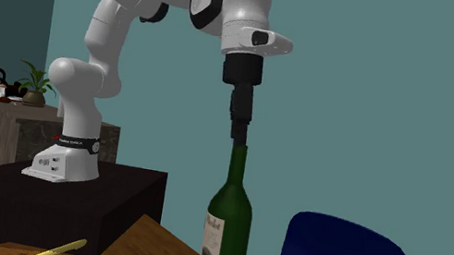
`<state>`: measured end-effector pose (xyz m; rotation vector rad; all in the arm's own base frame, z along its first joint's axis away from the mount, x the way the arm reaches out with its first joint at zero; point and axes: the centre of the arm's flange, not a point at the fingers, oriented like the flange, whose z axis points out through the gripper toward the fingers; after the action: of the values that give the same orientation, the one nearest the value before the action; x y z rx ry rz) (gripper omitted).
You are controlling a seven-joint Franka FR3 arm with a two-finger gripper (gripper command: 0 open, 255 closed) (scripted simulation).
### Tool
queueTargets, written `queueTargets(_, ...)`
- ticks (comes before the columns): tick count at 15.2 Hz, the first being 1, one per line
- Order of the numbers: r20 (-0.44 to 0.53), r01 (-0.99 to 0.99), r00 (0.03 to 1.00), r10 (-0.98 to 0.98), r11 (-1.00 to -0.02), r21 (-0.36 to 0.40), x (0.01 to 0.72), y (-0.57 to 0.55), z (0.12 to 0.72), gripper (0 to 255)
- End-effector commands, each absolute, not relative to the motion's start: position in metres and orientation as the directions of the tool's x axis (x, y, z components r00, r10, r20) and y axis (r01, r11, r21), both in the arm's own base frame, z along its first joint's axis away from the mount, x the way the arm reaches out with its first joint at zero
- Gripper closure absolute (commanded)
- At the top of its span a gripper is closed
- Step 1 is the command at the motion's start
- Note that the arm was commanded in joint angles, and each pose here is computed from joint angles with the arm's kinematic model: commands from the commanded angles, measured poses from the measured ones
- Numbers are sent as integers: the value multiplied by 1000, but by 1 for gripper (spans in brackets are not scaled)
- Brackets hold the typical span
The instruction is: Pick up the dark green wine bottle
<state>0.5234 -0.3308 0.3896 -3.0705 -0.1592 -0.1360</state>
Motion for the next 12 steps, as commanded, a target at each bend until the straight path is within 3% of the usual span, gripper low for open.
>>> queueTargets(1,92,110,990,104,-992,-60,527,-334,378,0)
queueTargets(9,92,110,990,104,-992,-60,527,-334,349,0)
queueTargets(10,92,110,990,104,-992,-60,526,-335,349,255)
queueTargets(12,92,110,990,104,-992,-60,526,-335,349,255)
